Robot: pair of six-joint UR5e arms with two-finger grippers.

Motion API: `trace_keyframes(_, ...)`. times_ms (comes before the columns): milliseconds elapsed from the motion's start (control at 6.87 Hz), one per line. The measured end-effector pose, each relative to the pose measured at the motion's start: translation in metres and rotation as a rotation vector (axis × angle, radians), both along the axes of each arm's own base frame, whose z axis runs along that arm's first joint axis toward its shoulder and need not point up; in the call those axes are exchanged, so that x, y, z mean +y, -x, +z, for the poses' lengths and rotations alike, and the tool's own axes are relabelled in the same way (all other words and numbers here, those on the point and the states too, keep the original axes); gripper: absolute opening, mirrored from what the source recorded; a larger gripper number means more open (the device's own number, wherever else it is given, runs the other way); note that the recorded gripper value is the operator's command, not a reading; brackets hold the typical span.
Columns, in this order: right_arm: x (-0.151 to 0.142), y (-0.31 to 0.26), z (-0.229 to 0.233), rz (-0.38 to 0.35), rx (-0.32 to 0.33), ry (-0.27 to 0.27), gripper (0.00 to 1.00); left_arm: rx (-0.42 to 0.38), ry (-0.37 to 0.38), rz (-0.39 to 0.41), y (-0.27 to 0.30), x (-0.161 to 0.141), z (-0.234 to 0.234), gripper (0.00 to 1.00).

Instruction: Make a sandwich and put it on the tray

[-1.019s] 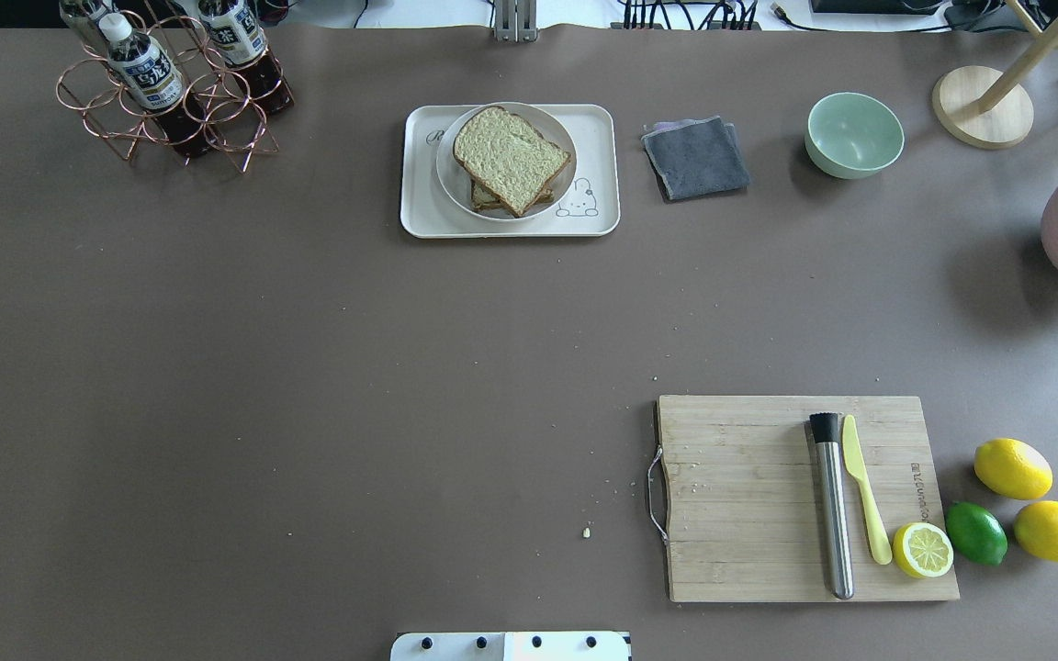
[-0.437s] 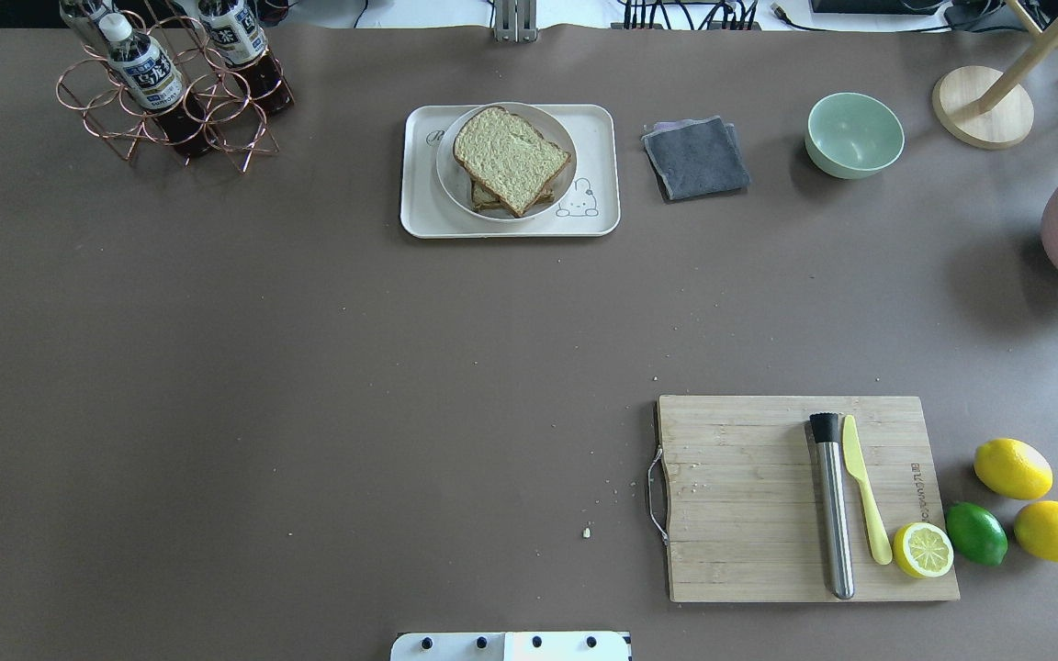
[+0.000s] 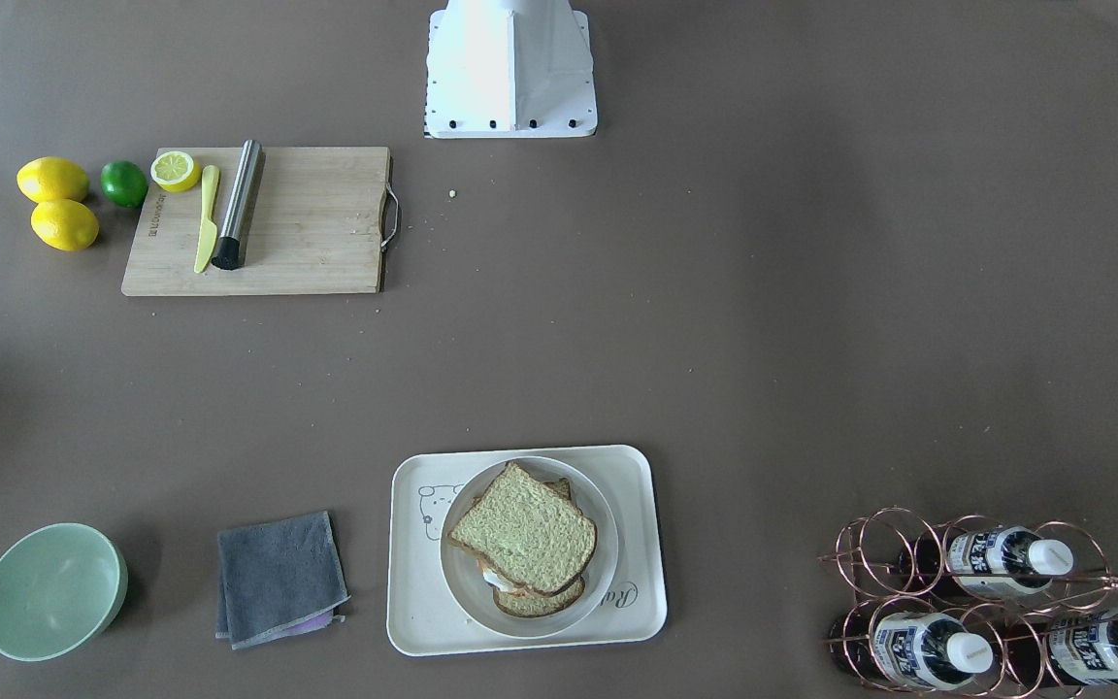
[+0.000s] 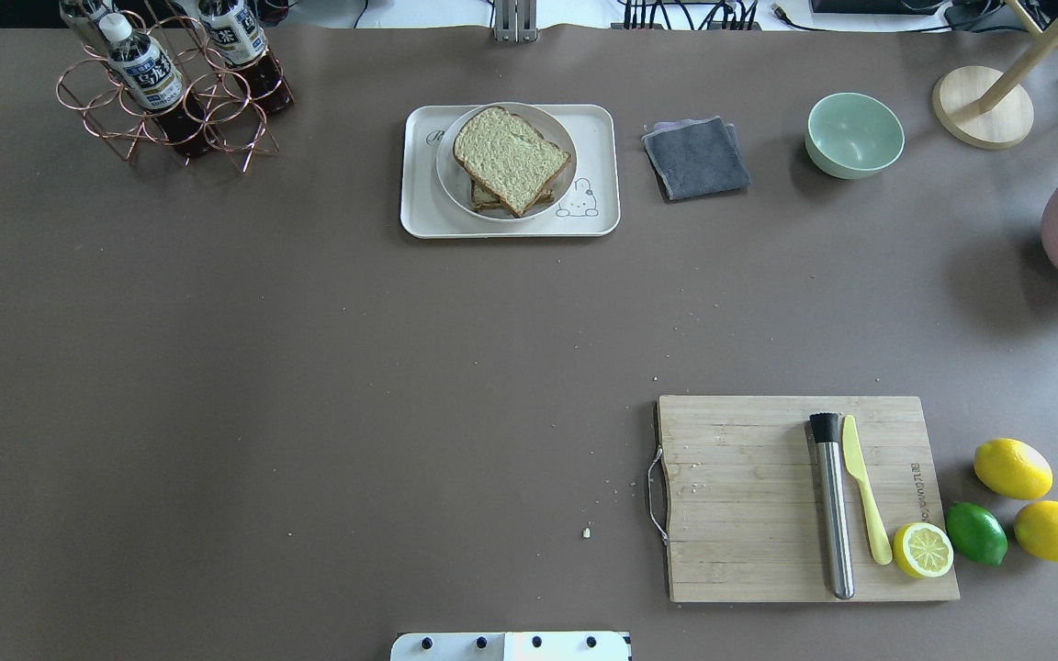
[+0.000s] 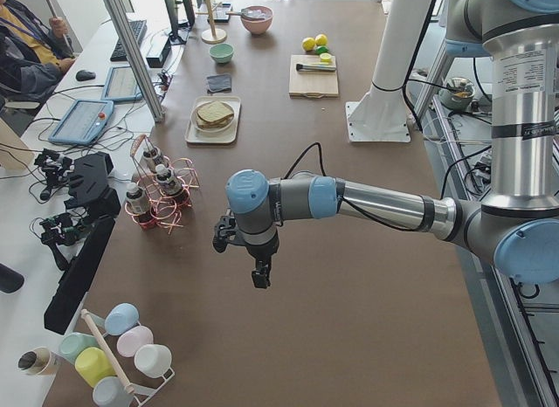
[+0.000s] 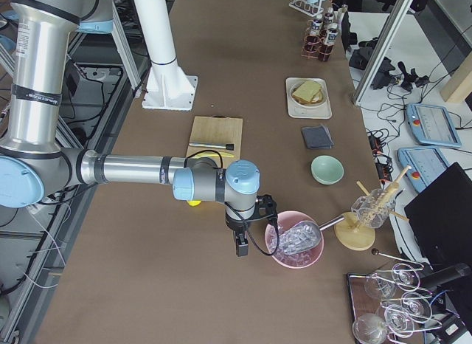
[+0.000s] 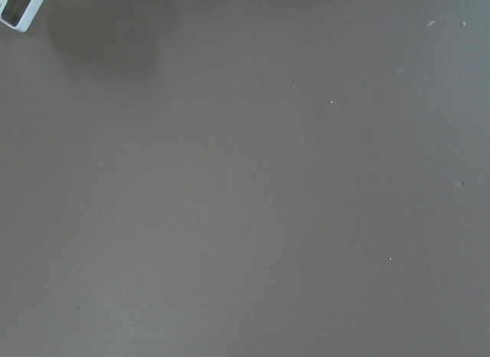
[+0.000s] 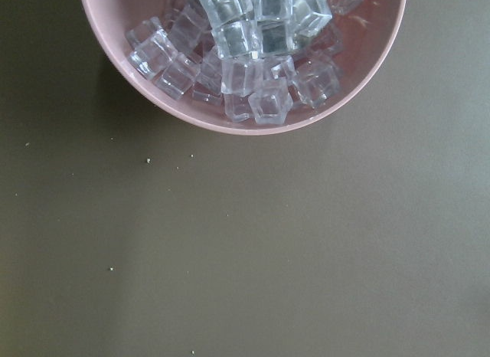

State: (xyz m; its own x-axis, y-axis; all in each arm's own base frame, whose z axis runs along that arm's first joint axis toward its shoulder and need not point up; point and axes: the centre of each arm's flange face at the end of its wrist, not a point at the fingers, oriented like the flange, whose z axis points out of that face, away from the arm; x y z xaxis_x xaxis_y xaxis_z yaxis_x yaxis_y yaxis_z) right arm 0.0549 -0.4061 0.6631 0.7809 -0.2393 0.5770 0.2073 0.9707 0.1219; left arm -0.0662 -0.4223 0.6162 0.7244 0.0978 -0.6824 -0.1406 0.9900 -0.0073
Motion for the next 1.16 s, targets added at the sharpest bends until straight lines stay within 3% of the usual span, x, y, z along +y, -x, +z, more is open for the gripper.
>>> trace_keyframes(1165,0.0033,0.0003,0.0024,0.0,-0.003,0.004,1.0,0.001,0.002,-0.006,0.0024,0.0119,0.0073,0.97)
